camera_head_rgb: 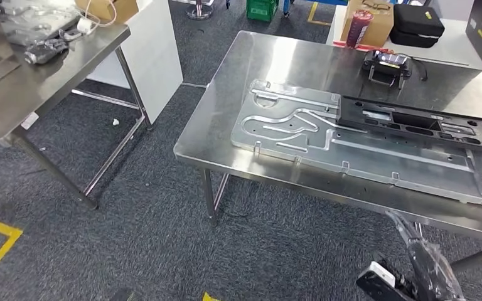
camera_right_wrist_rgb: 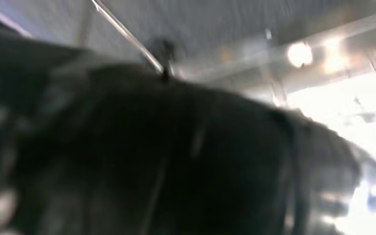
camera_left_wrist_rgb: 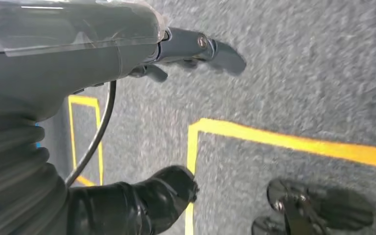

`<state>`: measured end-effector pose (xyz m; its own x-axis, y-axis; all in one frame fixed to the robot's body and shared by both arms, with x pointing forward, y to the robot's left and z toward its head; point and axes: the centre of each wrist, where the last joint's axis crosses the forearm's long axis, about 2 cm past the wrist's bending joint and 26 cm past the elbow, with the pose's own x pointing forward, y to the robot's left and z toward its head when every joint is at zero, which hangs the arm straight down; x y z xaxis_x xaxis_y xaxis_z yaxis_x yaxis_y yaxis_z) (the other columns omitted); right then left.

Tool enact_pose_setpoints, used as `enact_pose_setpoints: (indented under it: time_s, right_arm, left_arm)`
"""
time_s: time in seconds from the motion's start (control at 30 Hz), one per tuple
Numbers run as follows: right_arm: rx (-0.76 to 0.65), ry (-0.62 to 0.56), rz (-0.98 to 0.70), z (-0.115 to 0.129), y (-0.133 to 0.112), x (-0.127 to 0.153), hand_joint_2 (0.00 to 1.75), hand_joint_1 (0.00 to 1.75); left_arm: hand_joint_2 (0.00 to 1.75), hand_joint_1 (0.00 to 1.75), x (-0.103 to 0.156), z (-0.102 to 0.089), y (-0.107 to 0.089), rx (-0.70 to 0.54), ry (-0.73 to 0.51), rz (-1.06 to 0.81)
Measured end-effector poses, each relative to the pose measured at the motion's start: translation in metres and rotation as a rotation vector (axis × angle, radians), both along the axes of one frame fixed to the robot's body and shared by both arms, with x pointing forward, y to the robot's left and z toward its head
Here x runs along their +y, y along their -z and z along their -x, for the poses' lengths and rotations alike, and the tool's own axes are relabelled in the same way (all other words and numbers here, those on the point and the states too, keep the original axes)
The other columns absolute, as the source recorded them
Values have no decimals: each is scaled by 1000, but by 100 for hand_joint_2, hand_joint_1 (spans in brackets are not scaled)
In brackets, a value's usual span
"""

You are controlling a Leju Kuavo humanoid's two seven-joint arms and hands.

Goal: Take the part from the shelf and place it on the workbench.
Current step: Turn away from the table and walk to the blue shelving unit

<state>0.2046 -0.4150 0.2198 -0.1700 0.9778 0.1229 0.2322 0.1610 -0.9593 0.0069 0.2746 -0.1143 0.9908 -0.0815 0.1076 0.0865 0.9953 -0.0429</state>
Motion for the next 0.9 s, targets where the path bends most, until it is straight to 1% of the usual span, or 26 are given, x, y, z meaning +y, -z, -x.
enact_pose_setpoints:
  time_s: [0.07,0.13,0.2,0.3,0.37,0.47,0.67,0.9]
  right_arm:
    - [82,28,-69,9,13,5,0,0]
    - [173,57,-156,17,27,11,87,0]
    - [296,87,-288,23,44,16,175,0]
    - [488,113,-493,31,72,20,175,0]
    - [544,130,-549,34,86,20,175,0]
    - [592,156,-574,39,101,21,175,0]
    - [632,175,-591,43,112,23,175,0]
    - [636,179,-591,43,114,23,175,0]
  left_arm:
    - [175,0,0,0,0,4,-4,-1]
    - [175,0,0,1,0,8,-12,-3]
    - [175,0,1,1,0,9,-20,-5]
    - [175,0,4,-2,0,-2,-24,-4]
    - [175,0,7,-2,0,-7,-24,-5]
    - [175,0,8,-2,0,-9,-24,-7]
    - [175,0,9,-1,0,-9,-24,-7]
    - [175,0,8,-2,0,-10,-24,-4]
